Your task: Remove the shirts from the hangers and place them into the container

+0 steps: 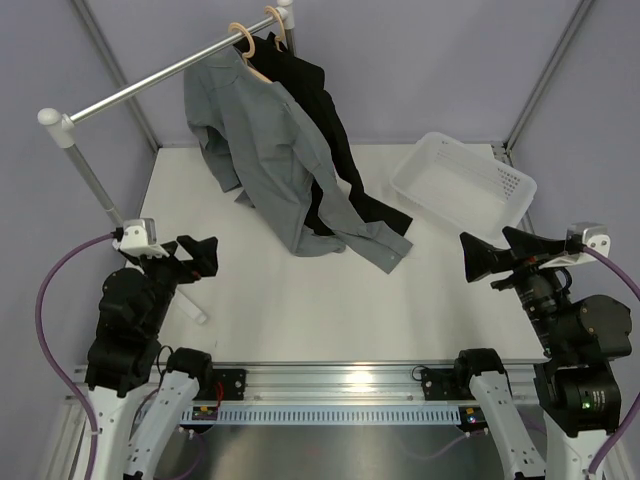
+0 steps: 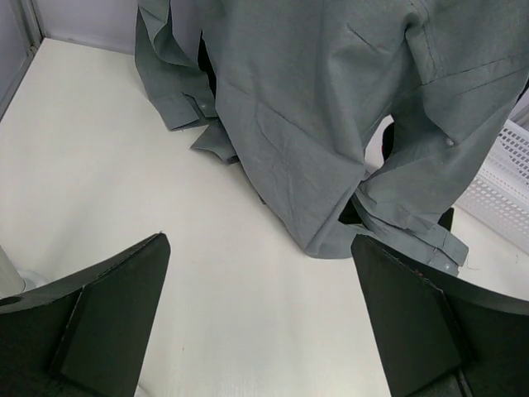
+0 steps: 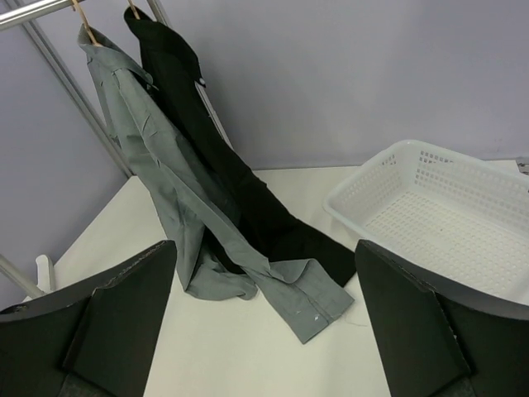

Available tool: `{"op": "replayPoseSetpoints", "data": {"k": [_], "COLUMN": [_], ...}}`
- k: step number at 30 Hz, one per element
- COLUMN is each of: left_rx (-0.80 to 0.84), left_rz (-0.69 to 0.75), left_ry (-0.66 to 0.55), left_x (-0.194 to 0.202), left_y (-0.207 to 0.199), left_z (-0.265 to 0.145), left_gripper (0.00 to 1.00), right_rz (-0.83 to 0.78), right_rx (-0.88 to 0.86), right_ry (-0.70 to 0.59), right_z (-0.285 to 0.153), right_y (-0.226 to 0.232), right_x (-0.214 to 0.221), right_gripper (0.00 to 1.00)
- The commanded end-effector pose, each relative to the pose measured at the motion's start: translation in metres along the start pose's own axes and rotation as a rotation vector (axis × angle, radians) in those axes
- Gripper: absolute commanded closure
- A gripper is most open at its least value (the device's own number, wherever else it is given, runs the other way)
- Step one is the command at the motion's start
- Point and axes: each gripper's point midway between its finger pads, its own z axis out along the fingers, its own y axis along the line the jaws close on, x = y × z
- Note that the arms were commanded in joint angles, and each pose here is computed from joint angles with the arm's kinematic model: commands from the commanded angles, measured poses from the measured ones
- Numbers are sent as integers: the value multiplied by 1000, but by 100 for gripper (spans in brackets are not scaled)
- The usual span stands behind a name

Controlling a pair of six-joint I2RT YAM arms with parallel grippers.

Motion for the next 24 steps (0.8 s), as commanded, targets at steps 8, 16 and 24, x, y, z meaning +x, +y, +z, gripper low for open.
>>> {"op": "replayPoseSetpoints", "data": {"k": [8,16,24], "left_rx": [51,35,15], "left_rz": [-26,-16,13], "left_ry": [0,22,39], "left_x": [-8,15,26], "left_y": [-15,-7,0], "left_z": [19,37,40], "left_gripper": [1,1,1], "right_rz": [1,127,6], "right_rx": [-224,-209,-261], "right_ry": [111,247,261], "right_z": [15,60,113], "right_y": [33,26,28], "right_x": [19,39,47], "right_gripper": [0,0,1]}}
